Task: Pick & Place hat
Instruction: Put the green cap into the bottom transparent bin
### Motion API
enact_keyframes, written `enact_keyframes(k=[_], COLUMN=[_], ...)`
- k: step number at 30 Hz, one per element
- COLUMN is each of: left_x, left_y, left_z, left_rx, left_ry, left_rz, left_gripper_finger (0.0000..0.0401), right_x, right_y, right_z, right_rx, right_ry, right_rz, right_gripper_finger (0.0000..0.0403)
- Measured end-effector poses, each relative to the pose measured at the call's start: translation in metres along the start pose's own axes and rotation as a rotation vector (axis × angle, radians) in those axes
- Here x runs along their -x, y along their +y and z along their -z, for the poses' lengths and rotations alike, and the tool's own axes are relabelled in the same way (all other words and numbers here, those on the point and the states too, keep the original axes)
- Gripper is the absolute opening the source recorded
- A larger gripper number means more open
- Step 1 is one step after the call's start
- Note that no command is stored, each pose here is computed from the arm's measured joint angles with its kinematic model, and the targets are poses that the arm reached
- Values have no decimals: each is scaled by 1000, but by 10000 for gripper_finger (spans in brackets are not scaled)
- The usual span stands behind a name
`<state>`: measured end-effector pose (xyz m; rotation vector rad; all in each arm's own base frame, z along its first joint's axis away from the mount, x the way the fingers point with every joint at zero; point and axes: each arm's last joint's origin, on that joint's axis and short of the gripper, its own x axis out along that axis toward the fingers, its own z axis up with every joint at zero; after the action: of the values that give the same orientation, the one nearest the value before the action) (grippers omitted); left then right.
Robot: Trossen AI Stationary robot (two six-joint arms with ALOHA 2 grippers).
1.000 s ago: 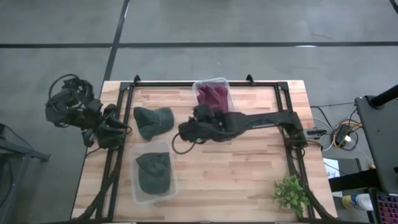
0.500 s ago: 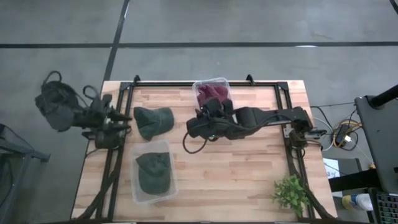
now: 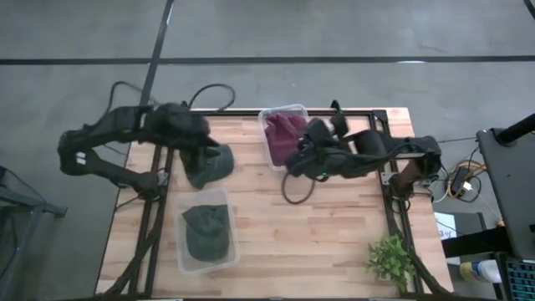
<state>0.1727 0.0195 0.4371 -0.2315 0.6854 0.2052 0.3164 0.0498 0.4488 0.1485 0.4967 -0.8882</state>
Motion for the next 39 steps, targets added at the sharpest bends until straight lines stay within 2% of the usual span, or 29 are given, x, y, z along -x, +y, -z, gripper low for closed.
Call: enact_keyframes(k=[4,10,17,20,26,31,36,39], left_x=[-23,-60,-93,-106,-134,-155,-170,-183], left_y=[17,36,59,68,92,112,119,122], left_z=[-5,-11,-14,-14,-13,-8,7,15], left_rx=[18,26,61,78,119,184,246,355], left_ry=[72,163,250,284,359,421,593,696], left_rz=[9,-42,-62,-29,-39,28,57,34], left_gripper_finger=[131,131,131,131,131,131,131,131], right_x=[19,41,53,51,39,28,21,19], right_y=[-22,-60,-105,-117,-129,-129,-129,-130], right_z=[6,25,54,71,105,128,142,146], right_rx=[58,105,18,-15,-109,-175,-199,-208], right_ry=[-8,-28,-109,-139,-221,-294,-321,-318], right_rz=[22,-1,-64,-97,-169,-232,-272,-274], right_gripper_finger=[78,58,44,43,43,43,43,43])
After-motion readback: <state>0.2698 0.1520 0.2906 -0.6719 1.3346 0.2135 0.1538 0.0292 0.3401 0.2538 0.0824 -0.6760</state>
